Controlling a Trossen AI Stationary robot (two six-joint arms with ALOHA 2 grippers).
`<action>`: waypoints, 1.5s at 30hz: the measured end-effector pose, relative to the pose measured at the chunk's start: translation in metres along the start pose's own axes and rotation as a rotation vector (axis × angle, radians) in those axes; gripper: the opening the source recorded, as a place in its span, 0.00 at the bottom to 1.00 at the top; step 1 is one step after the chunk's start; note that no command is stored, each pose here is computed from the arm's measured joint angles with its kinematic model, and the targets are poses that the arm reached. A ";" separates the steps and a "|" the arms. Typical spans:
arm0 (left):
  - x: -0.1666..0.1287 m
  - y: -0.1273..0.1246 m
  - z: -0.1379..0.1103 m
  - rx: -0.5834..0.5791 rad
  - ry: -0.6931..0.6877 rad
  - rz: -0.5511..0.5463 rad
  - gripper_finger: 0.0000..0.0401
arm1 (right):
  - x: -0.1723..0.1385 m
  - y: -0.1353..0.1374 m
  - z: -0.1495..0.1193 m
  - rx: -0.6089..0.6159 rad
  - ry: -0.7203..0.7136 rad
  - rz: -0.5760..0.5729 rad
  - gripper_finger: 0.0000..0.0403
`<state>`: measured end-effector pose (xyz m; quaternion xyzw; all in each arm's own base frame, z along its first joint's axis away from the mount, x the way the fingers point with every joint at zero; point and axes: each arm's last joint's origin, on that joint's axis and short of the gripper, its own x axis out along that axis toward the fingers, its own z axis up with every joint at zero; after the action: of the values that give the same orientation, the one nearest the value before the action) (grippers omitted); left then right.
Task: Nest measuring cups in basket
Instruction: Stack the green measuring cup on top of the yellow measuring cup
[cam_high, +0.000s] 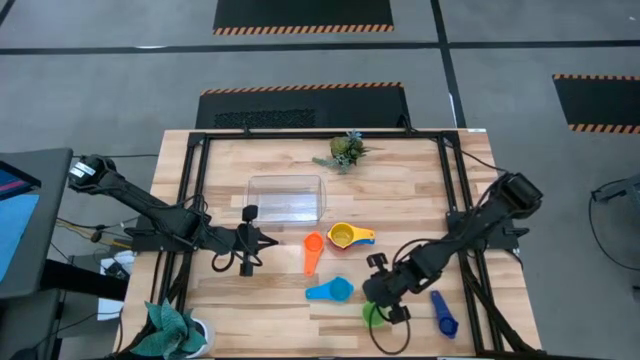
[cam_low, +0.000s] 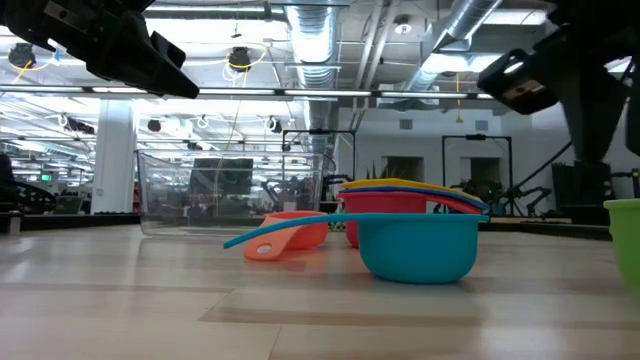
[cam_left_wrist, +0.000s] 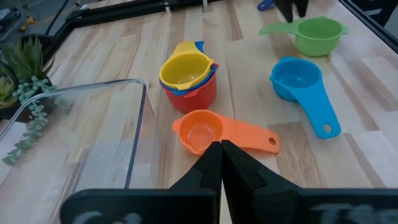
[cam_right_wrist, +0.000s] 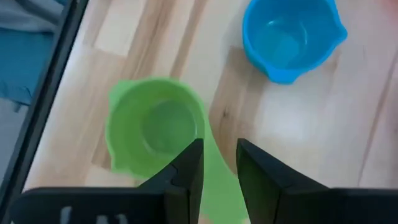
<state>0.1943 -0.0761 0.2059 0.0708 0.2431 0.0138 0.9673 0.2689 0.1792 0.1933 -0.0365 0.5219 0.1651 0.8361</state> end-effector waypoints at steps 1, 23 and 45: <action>0.000 0.000 0.000 0.001 0.000 0.000 0.00 | 0.001 -0.001 0.001 0.002 -0.007 0.000 0.29; 0.000 0.000 0.000 0.002 0.004 -0.001 0.00 | 0.006 0.002 0.013 -0.106 -0.117 0.050 0.29; 0.000 0.000 -0.003 -0.065 0.025 -0.008 0.00 | 0.061 -0.007 -0.004 -0.079 0.093 -0.009 0.26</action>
<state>0.1931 -0.0759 0.2036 0.0382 0.2551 0.0186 0.9660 0.2919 0.1857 0.1370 -0.0794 0.5531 0.1797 0.8096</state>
